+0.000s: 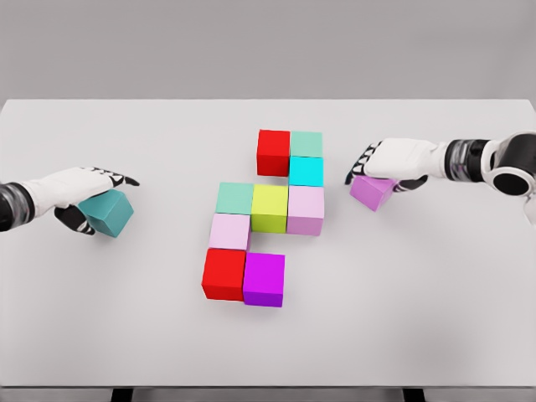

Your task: Assemble the squares on the desktop into the number 2

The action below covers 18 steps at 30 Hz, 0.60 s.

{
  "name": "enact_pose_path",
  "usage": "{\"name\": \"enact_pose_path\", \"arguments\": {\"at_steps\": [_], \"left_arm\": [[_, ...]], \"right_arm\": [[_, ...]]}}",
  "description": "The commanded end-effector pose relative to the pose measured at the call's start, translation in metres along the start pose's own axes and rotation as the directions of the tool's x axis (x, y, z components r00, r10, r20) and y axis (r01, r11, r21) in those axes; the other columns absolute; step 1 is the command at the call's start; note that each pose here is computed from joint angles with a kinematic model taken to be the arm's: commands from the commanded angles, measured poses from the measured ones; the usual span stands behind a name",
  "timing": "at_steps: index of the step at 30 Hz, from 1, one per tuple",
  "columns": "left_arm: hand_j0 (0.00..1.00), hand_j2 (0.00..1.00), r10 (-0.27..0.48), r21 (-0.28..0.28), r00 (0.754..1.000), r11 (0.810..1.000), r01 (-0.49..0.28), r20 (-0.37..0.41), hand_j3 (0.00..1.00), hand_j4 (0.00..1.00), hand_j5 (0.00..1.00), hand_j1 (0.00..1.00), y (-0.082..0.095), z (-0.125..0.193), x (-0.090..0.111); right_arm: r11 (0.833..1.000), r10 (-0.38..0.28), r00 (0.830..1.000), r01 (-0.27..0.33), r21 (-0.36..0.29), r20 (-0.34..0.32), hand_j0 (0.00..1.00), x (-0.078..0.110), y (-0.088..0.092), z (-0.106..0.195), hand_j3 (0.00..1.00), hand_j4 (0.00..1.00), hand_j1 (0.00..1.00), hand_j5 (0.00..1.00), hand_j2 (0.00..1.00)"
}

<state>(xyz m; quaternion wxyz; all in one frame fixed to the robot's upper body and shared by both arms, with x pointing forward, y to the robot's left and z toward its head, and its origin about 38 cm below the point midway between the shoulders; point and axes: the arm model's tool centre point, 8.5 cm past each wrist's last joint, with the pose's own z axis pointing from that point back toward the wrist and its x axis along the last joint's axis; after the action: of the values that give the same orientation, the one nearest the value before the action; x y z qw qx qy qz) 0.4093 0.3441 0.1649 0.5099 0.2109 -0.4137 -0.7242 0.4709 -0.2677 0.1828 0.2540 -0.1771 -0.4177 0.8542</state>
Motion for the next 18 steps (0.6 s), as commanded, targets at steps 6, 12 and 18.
{"name": "enact_pose_path", "arguments": {"at_steps": [6, 12, 18], "left_arm": [[0.58, 0.58, 0.006, -0.005, 1.0, 1.0, -0.006, 0.004, 0.58, 0.58, 0.58, 0.58, -0.003, 0.0, 0.001], [0.46, 0.46, 0.005, 0.007, 1.0, 1.0, -0.005, 0.008, 0.46, 0.46, 0.46, 0.46, 0.003, 0.001, 0.002], [0.46, 0.46, 0.099, 0.084, 0.994, 0.992, -0.095, -0.051, 0.46, 0.46, 0.46, 0.46, 0.031, -0.01, 0.01]], "right_arm": [[1.0, -0.013, 1.0, 0.012, -0.019, -0.007, 0.62, -0.004, -0.004, 0.004, 0.62, 0.62, 0.62, 0.62, 0.62], [0.997, -0.015, 0.999, 0.012, -0.078, -0.047, 0.61, -0.016, -0.019, 0.022, 0.61, 0.61, 0.61, 0.61, 0.61], [0.982, -0.032, 0.998, 0.022, -0.188, -0.049, 0.55, -0.021, -0.044, 0.048, 0.55, 0.55, 0.55, 0.55, 0.55]]}}
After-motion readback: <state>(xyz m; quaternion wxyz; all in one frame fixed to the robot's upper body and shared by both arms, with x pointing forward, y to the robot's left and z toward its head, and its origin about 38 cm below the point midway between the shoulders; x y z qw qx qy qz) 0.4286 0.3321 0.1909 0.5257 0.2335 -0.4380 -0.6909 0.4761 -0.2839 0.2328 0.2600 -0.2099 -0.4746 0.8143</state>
